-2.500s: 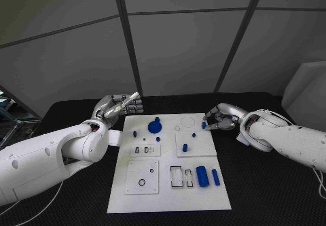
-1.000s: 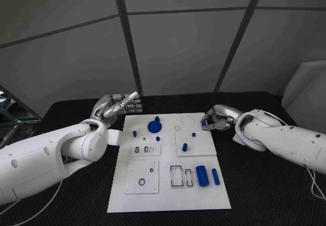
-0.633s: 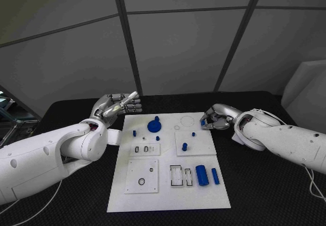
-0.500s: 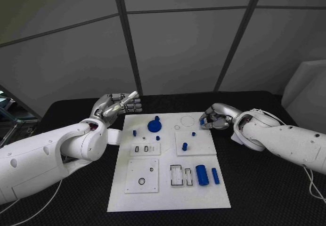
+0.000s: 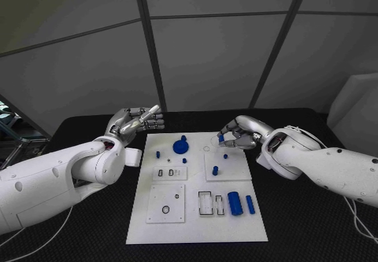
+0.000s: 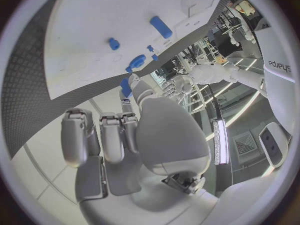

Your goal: Assemble the parts on the task board

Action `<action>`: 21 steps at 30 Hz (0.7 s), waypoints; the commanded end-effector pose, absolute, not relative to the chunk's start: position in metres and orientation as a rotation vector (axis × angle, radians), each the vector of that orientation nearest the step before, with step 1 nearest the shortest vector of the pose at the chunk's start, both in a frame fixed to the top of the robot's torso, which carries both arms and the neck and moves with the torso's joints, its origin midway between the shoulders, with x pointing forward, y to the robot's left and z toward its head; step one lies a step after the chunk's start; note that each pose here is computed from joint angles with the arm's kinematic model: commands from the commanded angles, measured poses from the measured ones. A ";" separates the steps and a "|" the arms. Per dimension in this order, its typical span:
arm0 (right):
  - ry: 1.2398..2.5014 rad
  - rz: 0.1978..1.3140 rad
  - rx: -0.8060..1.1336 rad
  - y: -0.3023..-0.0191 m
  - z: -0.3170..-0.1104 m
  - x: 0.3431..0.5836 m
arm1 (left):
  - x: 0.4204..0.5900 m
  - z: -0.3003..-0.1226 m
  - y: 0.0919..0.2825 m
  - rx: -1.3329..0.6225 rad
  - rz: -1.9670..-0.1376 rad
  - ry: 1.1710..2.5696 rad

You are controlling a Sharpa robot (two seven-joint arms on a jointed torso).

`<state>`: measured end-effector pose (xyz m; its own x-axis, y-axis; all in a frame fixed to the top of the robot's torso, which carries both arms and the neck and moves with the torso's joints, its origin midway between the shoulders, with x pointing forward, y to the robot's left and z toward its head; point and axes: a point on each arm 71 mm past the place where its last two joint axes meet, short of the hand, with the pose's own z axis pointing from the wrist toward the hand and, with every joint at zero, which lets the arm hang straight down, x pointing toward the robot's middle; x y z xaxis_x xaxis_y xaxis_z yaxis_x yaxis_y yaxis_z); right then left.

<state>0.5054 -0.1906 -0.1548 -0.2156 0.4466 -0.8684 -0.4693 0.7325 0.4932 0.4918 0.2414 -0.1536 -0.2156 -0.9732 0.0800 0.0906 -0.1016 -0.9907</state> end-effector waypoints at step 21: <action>1.649 0.822 -0.195 -0.058 -0.185 0.483 | 0.505 -0.156 0.237 -1.091 -1.474 1.241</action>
